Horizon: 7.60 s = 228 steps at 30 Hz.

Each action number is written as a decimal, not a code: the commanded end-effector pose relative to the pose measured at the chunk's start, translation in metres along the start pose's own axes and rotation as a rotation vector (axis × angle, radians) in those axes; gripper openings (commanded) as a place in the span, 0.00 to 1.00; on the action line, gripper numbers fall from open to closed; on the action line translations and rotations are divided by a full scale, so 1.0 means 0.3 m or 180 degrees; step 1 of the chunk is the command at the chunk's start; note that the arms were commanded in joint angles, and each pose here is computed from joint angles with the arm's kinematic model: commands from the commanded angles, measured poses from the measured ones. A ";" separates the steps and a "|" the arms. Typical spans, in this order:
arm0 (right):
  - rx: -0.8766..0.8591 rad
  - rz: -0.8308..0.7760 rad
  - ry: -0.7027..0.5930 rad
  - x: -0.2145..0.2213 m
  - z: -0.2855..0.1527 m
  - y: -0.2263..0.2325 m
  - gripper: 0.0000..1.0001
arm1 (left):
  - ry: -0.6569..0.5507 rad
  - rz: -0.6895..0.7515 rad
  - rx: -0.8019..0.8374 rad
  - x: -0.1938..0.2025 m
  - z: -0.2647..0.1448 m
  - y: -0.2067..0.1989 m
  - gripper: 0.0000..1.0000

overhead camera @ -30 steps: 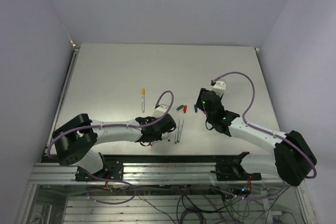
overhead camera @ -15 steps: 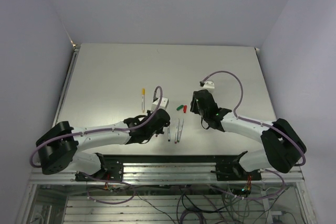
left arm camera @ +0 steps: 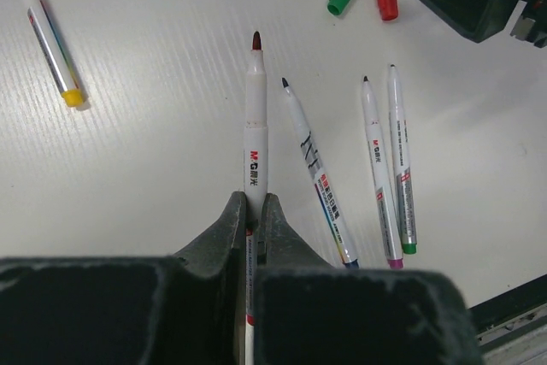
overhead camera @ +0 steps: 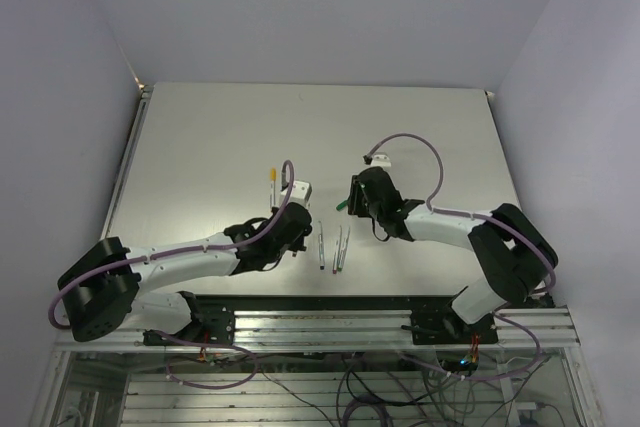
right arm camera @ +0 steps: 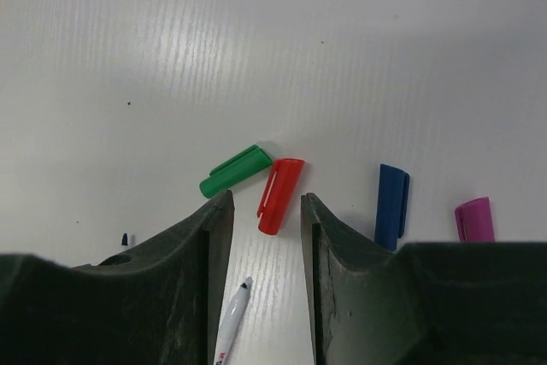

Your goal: Insert the pens into the pen caps

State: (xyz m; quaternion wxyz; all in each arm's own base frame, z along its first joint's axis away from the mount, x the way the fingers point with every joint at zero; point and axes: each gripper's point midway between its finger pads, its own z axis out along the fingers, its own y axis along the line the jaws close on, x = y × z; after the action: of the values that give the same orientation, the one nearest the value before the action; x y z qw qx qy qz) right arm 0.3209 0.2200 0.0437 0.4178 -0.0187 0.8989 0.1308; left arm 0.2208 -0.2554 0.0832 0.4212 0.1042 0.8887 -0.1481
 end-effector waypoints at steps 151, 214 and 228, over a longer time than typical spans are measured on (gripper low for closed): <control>-0.1865 0.0445 -0.3319 -0.561 -0.671 0.151 0.00 | -0.1438 -0.0342 0.2852 -0.431 -0.205 -0.503 0.07; -0.2081 0.0340 -0.1501 -0.246 -0.417 0.252 0.00 | -0.2446 -0.0464 0.1881 -0.670 -0.228 -0.302 0.07; -0.2156 0.0259 -0.1100 -0.150 -0.349 0.297 0.00 | -0.2629 -0.0498 0.1734 -0.734 -0.222 -0.246 0.07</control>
State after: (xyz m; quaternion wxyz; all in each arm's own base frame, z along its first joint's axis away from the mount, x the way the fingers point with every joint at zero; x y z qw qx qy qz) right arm 0.2892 0.2546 0.2333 0.6309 -0.0367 0.6382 0.4397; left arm 0.2547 -0.3355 0.1912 0.5556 0.1651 0.7070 -0.4051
